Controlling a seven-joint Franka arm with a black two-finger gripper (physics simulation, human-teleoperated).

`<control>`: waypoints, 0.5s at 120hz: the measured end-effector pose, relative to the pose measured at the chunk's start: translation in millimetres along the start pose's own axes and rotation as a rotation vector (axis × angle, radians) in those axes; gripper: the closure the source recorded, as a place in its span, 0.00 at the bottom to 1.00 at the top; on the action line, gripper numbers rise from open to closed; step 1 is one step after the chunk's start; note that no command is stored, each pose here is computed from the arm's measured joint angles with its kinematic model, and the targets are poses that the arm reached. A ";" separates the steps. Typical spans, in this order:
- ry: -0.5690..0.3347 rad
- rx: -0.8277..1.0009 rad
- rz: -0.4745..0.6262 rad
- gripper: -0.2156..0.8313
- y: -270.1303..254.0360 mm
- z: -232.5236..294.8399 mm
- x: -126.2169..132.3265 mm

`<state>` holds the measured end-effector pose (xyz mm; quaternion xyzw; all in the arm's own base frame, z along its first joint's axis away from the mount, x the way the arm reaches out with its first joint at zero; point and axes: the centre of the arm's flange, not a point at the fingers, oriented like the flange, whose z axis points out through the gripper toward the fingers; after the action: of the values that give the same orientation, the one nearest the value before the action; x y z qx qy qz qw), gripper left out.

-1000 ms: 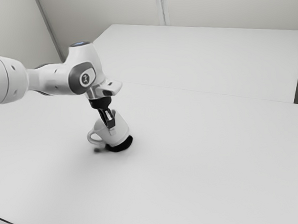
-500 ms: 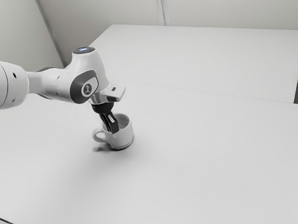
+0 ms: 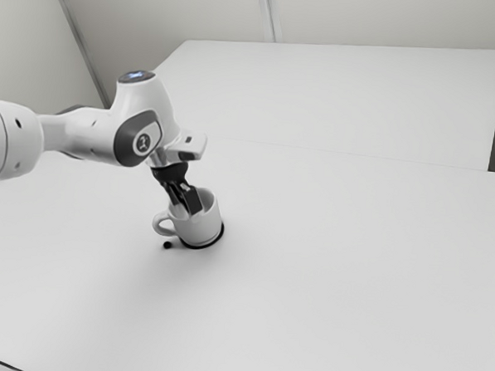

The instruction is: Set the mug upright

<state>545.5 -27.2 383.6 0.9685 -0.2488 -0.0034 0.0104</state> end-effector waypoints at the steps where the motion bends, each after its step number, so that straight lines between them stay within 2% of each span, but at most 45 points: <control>1: 0.001 0.001 -0.005 0.24 0.1 -1.4 -0.1; 14: 0.018 0.002 -0.081 0.23 1.1 -20.9 -0.7; 36: 0.078 0.022 -0.185 0.21 -5.6 -78.4 15.0; 60: 0.144 0.040 -0.259 0.21 -11.6 -159.6 30.8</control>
<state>579.9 -28.9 542.9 0.9902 -0.1206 0.0698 0.0083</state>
